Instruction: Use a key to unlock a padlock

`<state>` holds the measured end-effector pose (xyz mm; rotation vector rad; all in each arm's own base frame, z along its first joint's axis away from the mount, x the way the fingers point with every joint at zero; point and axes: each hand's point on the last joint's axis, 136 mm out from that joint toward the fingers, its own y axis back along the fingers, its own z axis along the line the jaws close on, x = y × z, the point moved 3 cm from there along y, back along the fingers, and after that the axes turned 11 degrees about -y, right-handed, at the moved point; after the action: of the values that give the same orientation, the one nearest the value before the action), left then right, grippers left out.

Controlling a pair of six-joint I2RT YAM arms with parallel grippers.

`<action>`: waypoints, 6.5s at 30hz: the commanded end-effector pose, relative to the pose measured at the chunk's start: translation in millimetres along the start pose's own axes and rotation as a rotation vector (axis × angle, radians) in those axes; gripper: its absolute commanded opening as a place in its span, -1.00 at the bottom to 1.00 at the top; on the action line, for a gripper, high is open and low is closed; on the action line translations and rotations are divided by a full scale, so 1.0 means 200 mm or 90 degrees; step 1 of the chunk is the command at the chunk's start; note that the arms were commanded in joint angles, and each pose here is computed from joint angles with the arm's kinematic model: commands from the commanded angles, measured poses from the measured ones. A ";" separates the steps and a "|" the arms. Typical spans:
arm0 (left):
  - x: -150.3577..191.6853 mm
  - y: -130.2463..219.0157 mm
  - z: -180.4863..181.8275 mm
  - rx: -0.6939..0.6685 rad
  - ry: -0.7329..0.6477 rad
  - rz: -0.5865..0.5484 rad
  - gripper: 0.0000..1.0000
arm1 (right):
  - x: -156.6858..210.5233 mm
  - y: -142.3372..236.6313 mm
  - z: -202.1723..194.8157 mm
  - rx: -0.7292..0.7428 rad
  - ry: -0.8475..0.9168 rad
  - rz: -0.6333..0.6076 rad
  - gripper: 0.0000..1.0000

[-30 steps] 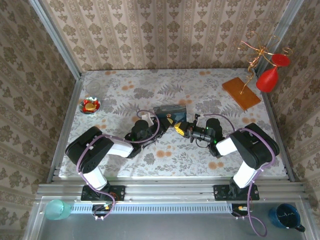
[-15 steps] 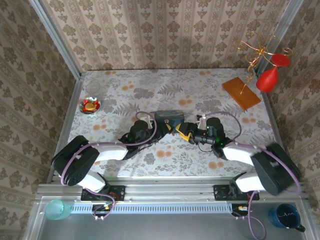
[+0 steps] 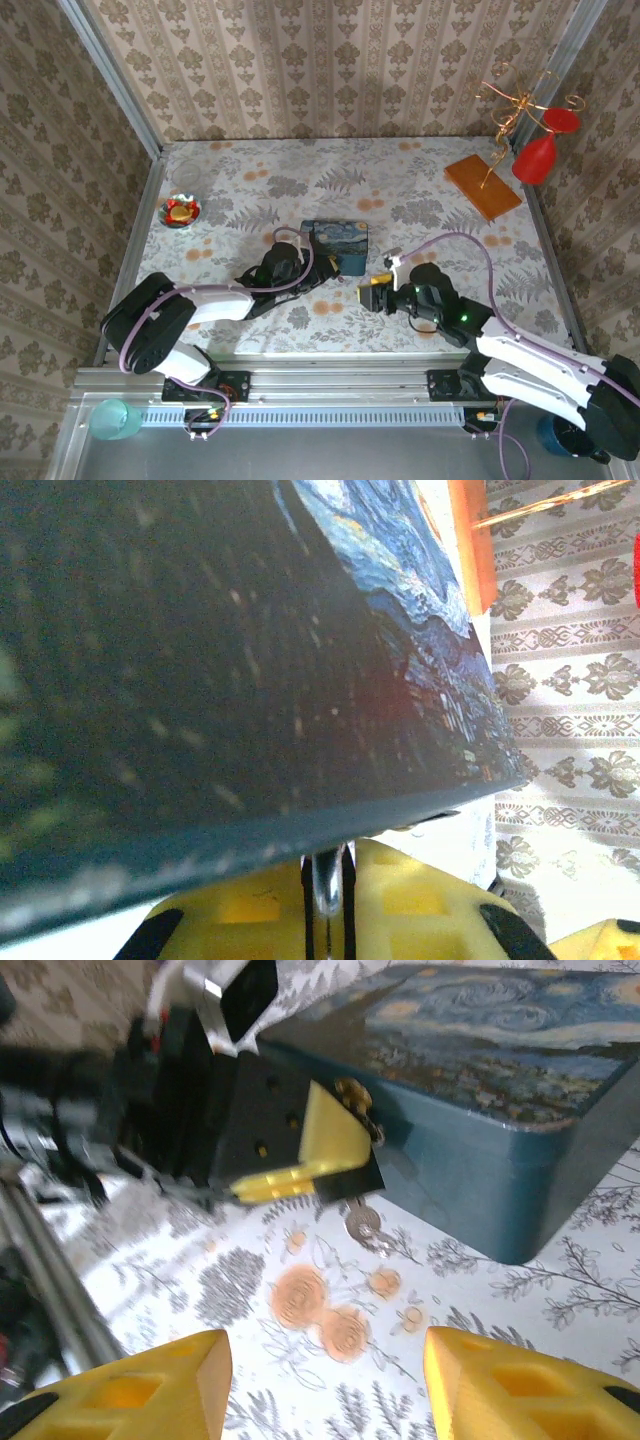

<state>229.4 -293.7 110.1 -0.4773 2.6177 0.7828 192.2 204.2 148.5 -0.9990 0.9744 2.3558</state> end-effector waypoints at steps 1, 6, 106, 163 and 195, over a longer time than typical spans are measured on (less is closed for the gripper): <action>-0.05 0.03 -0.12 0.039 -0.029 -0.021 -1.00 | -0.02 0.00 -0.03 0.041 0.173 -0.084 0.08; -0.02 0.05 -0.12 0.040 -0.028 -0.016 -1.00 | -0.04 0.01 0.04 0.021 0.269 -0.156 0.17; 0.07 0.12 0.05 -0.203 -0.219 0.069 -1.00 | 0.04 -0.14 0.02 0.075 -0.015 -0.102 0.10; -0.33 0.20 0.13 -0.211 -0.335 0.078 0.33 | 0.07 -0.44 -0.15 0.114 -0.270 0.067 0.32; -0.34 0.07 0.28 -0.220 -0.294 0.079 0.32 | 0.22 -0.67 -0.13 0.160 -0.373 0.059 -0.16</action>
<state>295.8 -237.8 106.6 -0.1777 2.0791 1.2285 254.4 283.1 54.6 -0.2026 0.9856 2.3569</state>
